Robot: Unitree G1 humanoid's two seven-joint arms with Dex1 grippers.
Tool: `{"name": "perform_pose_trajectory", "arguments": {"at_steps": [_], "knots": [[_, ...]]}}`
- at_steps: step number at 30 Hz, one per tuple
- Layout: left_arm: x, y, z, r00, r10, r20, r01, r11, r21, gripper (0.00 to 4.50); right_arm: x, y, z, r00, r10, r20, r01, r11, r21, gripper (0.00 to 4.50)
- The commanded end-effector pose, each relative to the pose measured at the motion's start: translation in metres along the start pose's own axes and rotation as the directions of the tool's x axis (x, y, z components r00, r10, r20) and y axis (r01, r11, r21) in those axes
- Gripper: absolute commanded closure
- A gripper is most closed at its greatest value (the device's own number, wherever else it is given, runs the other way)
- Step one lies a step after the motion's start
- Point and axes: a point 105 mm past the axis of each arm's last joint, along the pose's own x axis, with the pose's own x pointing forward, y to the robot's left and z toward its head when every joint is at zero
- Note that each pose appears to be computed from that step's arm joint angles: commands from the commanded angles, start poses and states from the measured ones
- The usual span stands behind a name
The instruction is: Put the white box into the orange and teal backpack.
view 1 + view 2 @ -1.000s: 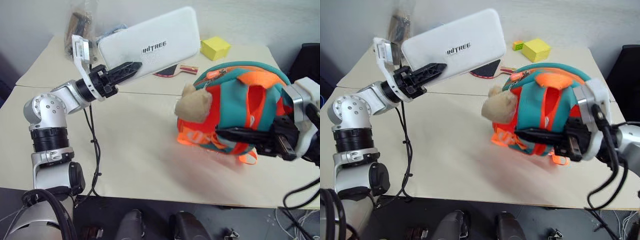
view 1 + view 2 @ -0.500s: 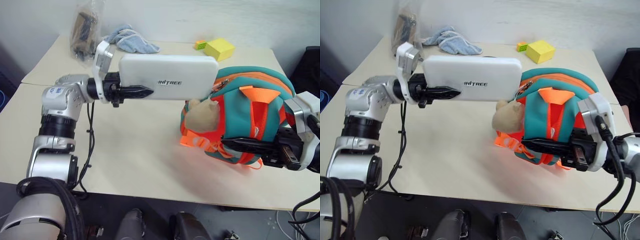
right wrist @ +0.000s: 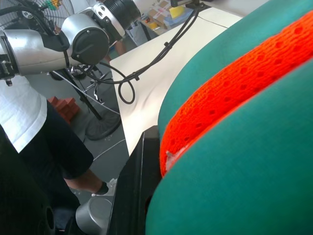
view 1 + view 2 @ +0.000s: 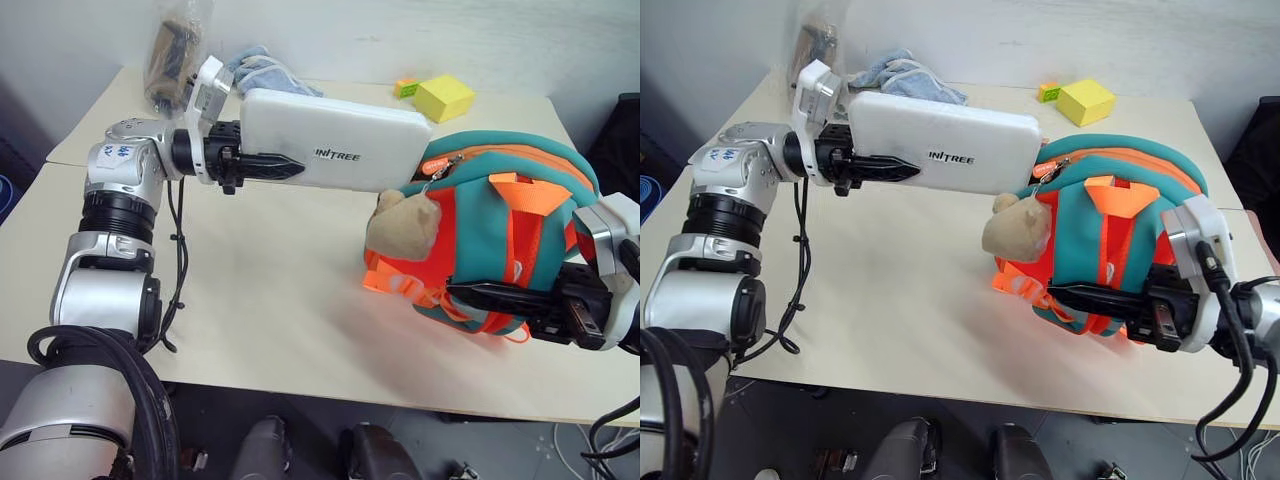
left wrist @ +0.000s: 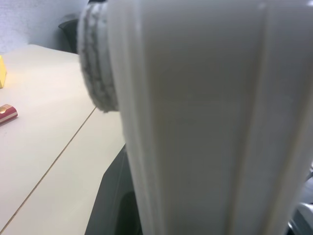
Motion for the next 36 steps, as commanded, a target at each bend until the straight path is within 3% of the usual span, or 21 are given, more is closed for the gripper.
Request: {"name": "perform_pose_trajectory", "arguments": {"at_steps": [1,11,17,23,27,33,36], "knots": [[0.014,-0.013,0.0,0.991,-0.129,-0.047,0.132,0.989,0.065,3.11,0.001,0.01,0.016,0.999,0.031,0.034,-0.028,0.997,-0.075,4.46],[0.075,-0.027,-0.021,0.935,-0.281,-0.215,0.327,0.918,0.224,3.11,0.013,0.006,0.016,0.998,0.064,0.014,-0.062,0.994,-0.094,4.46],[0.131,-0.035,-0.015,0.933,-0.326,-0.155,0.357,0.898,0.258,3.11,0.028,0.002,0.014,0.995,0.097,0.008,-0.095,0.989,-0.11,4.46],[0.178,-0.047,-0.03,0.935,-0.323,-0.146,0.349,0.911,0.221,3.11,0.042,-0.005,0.014,0.996,0.082,0.031,-0.078,0.99,-0.116,4.46],[0.16,-0.04,-0.033,0.943,-0.302,-0.143,0.326,0.925,0.194,1.88,0.042,-0.007,0.008,0.998,0.056,0.029,-0.053,0.994,-0.097,4.5],[0.101,-0.026,-0.024,0.963,-0.246,-0.112,0.263,0.949,0.172,0.1,0.04,0.0,-0.003,0.998,0.05,0.032,-0.048,0.997,-0.065,4.5],[0.071,-0.022,-0.015,0.974,-0.203,-0.097,0.219,0.958,0.185,0.05,0.039,0.0,-0.007,0.999,0.038,0.032,-0.037,0.998,-0.056,4.5]]}}
